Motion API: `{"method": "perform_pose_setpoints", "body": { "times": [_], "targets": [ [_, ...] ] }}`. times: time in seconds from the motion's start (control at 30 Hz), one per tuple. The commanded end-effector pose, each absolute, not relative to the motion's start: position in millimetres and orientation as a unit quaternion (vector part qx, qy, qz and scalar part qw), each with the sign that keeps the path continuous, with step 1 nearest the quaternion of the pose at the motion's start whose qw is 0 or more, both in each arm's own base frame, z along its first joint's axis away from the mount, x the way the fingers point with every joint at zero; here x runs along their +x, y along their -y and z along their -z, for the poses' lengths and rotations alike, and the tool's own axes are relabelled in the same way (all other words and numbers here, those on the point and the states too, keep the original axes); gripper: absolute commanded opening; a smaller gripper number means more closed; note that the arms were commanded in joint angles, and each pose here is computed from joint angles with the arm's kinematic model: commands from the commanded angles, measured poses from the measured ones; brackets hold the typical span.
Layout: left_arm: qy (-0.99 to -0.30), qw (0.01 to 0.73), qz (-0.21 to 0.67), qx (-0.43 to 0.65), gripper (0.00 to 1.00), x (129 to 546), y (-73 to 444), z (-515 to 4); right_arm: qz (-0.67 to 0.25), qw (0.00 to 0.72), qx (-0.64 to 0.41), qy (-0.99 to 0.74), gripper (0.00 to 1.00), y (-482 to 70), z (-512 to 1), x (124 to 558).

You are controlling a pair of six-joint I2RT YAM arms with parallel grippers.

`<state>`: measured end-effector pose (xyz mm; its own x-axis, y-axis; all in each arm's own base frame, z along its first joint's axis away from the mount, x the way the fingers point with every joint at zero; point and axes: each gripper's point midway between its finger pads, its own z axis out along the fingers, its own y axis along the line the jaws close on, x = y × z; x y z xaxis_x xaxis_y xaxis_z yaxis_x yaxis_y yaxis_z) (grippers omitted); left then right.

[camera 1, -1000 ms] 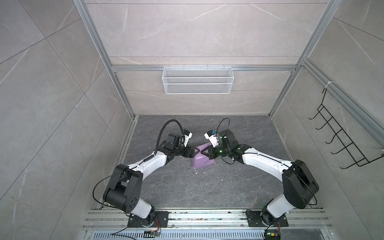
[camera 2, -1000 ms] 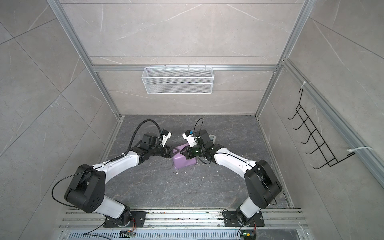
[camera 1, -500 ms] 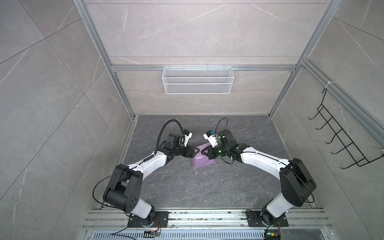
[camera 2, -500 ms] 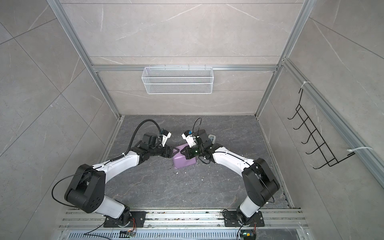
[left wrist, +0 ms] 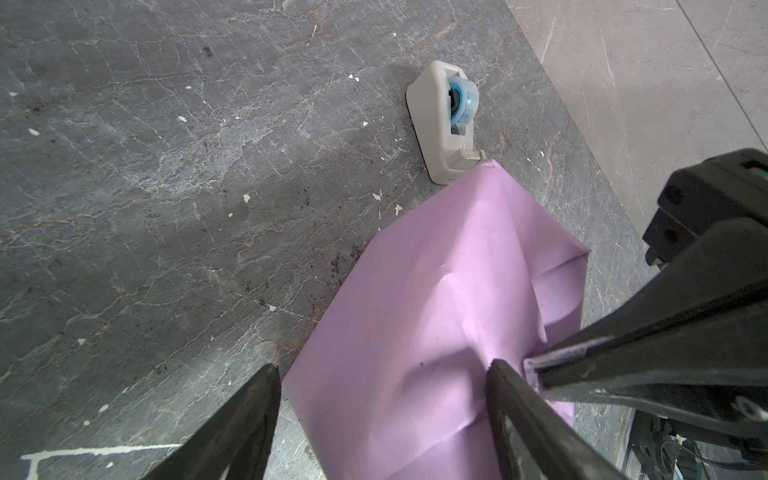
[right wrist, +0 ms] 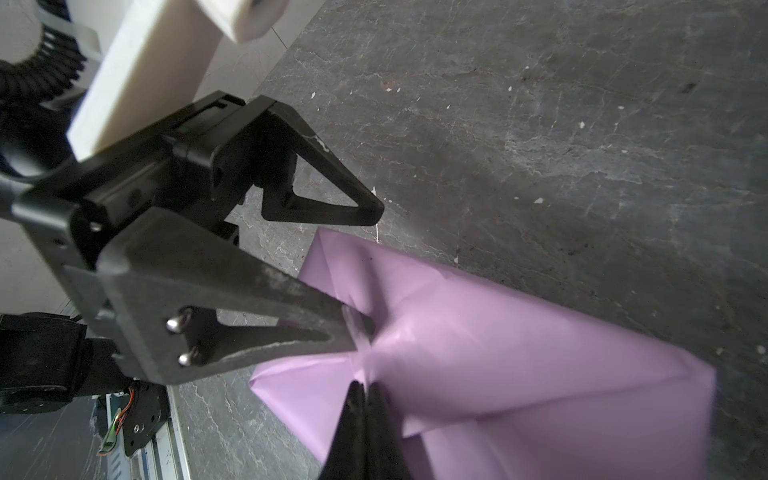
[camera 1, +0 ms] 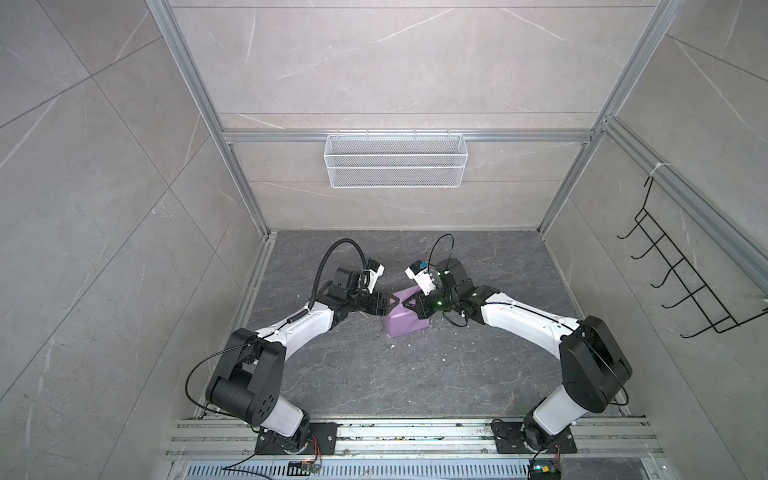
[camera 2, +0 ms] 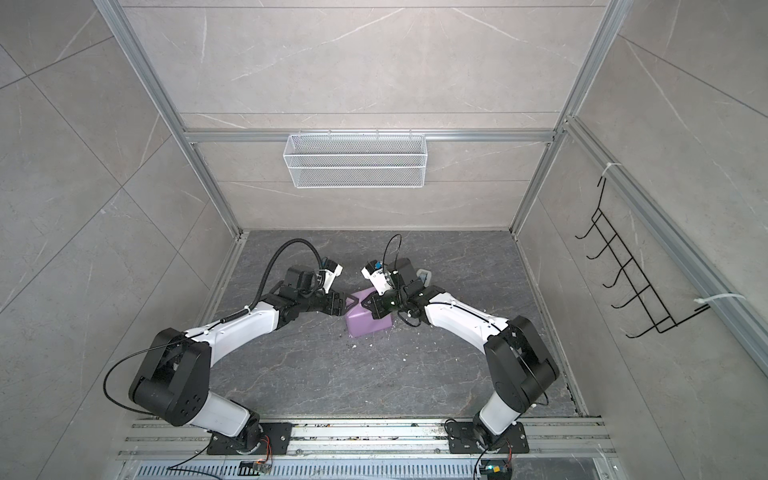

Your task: Wrap the gift box in paper

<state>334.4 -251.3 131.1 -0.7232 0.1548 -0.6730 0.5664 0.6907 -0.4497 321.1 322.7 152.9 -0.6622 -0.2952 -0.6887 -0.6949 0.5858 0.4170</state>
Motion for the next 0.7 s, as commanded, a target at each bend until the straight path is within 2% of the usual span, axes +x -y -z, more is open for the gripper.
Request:
{"method": "perform_pose_setpoints", "body": {
  "times": [0.0, 0.4, 0.67],
  "targets": [
    [-0.884, 0.269, 0.315, 0.216, 0.79, 319.5, 243.1, -106.2, -0.339, 0.288, -0.303, -0.843, 0.0, -321.4, -159.3, 325.4],
    [-0.885, 0.266, 0.315, 0.216, 0.79, 319.4, 243.3, -104.1, -0.341, 0.281, -0.308, -0.843, 0.0, -320.7, -161.4, 329.1],
    [-0.885, 0.267, 0.316, 0.215, 0.79, 319.3, 243.5, -105.4, -0.327, 0.279, -0.314, -0.846, 0.05, -317.5, -155.9, 330.7]
  ]
}}
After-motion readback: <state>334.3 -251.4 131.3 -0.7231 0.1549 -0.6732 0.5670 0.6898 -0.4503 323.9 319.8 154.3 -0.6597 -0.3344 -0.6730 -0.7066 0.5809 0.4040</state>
